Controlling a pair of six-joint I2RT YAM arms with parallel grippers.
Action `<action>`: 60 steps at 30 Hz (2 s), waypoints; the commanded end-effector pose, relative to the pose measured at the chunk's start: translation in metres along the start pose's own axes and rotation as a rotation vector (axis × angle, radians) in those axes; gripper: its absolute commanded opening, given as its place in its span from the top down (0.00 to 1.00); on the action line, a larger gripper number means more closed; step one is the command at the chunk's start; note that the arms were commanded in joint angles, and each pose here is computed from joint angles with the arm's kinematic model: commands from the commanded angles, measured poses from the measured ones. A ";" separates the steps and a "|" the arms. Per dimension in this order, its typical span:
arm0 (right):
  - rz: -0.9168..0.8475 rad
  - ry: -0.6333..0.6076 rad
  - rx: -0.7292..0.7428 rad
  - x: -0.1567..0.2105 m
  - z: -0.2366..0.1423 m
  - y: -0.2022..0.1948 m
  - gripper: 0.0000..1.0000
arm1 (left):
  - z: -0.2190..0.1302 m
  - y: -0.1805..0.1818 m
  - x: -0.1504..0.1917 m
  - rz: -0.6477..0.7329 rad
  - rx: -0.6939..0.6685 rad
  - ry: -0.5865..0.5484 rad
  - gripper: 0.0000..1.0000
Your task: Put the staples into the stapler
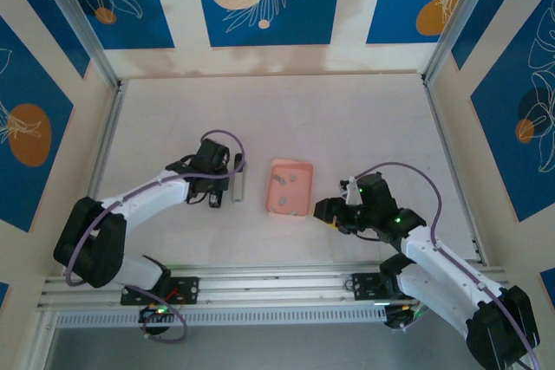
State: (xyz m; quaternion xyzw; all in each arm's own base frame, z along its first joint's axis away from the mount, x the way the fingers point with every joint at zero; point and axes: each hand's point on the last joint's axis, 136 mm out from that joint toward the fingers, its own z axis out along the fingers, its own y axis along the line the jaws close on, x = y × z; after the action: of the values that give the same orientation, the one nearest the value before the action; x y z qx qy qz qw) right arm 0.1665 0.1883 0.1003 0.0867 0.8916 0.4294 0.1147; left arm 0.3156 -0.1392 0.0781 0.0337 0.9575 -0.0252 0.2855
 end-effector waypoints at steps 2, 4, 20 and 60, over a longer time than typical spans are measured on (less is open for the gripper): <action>-0.010 -0.001 -0.001 -0.005 -0.001 0.009 0.44 | 0.003 0.003 -0.032 -0.071 -0.010 -0.076 0.89; -0.015 0.003 0.001 -0.006 0.000 0.010 0.44 | 0.006 0.003 -0.032 -0.086 -0.008 -0.070 0.88; -0.147 -0.129 0.093 -0.055 -0.007 0.012 0.42 | -0.037 0.006 -0.073 -0.064 0.014 -0.156 0.38; -0.840 -0.740 0.379 -0.239 -0.039 -0.054 0.01 | 0.024 0.129 -0.067 0.040 -0.087 -0.658 0.00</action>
State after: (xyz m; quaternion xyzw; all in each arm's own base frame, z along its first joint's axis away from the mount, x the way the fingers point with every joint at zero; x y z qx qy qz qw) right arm 0.3739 0.0767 0.0986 -0.1288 0.8297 0.1135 0.5311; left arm 0.3964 -0.0113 0.0912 0.0264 0.8123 0.0277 0.5819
